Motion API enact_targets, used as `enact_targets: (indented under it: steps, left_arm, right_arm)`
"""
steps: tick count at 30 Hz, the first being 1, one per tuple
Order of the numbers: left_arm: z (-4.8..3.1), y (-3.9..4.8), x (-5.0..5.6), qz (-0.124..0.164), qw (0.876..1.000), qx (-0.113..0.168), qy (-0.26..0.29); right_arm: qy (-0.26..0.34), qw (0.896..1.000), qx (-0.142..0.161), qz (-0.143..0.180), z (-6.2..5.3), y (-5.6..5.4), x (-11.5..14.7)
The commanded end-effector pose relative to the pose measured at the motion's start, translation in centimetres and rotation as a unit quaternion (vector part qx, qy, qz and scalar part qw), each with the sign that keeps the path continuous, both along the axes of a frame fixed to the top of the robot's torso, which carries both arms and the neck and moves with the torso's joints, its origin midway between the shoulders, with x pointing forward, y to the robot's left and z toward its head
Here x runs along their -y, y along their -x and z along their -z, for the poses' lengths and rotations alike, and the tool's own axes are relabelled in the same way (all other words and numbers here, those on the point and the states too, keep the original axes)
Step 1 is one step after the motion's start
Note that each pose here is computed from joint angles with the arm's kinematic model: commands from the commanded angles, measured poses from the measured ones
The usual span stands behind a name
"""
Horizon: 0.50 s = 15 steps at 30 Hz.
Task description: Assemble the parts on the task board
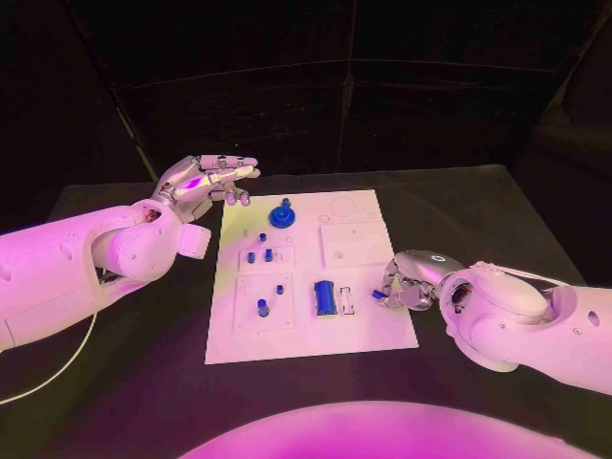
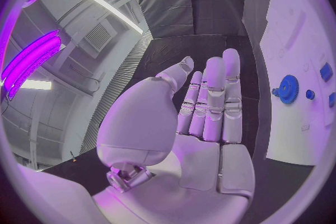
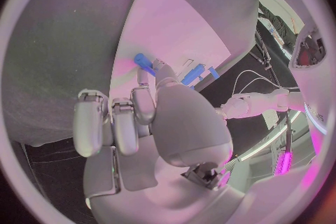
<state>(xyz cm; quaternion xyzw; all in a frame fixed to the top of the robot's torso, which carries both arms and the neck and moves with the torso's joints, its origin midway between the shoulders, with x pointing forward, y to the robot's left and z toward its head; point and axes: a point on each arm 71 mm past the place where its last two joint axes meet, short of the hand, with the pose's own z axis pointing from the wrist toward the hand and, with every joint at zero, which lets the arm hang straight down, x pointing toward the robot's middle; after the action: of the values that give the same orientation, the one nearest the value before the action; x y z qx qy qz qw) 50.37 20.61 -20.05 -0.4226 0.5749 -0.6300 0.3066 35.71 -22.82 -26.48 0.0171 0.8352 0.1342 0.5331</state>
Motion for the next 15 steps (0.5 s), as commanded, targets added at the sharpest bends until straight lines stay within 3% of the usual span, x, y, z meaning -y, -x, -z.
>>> enact_targets:
  steps: [1, 15]
  left_arm:
    - [-0.15, 0.00, 0.2, 0.007, 1.000, 0.003, 0.007]
    - [-0.21, 0.10, 0.2, 0.012, 1.000, 0.004, 0.010]
  right_arm:
    - [-0.029, 0.999, -0.023, 0.025, 0.1, 0.6, 0.0]
    - [-0.127, 0.991, -0.019, 0.042, -0.6, 0.9, -1.6]
